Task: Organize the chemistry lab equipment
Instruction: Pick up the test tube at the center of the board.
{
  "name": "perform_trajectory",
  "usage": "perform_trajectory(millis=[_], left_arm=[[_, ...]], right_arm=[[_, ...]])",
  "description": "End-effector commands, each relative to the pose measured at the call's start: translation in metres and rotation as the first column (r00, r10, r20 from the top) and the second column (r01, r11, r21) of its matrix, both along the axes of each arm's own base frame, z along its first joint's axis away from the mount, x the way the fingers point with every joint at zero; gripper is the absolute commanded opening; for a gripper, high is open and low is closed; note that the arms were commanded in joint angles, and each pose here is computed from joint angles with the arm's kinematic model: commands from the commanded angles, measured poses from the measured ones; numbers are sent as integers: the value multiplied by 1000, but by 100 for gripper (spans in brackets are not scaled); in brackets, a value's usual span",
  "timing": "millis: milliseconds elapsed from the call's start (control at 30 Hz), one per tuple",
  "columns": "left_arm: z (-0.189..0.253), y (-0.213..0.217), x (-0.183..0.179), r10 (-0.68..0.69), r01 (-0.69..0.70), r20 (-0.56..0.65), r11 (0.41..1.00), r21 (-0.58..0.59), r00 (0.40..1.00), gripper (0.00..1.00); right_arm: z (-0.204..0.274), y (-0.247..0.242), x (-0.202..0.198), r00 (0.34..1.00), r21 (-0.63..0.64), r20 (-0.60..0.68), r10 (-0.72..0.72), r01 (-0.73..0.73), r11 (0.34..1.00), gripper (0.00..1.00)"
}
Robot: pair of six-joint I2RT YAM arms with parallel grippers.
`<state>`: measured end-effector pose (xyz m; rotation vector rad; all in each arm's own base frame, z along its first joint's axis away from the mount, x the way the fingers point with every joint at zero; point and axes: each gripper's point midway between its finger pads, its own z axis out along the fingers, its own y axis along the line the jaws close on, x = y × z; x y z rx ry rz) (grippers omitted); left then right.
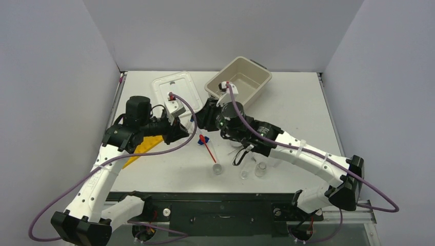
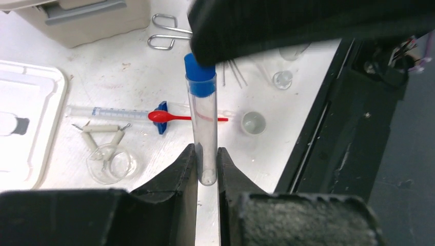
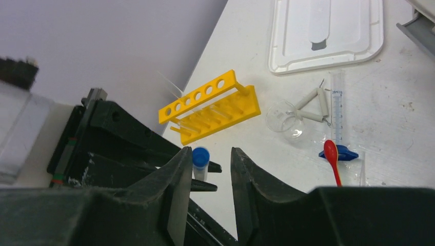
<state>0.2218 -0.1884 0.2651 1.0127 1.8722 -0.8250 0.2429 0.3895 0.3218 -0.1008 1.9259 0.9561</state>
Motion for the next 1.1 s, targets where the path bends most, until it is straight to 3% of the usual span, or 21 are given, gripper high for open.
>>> perform_trajectory(millis=[0,133,367,833,1067], left_arm=[[2,15,-4,-32,22,95,995,101,995,0],[-6,21,-8,-57,41,100,987,157,993,0],[-8,23,-9,-59,42,100,985,166,993,0],[-19,27,-8,-46,24,102,977,210,994,0],[-25,30,-11,-50,26,100,973,228,994,0]], right_arm=[[12,-14,4,979,28,-120,162,-159,987,31],[3,-9,0,919,42,-233,318,-317,948,33],[-1,4,-15,871,25,-275,406,-416,909,38],[-11,33,-23,840,36,-311,445,-457,889,42],[-6,24,-16,857,45,-297,422,-429,902,42]])
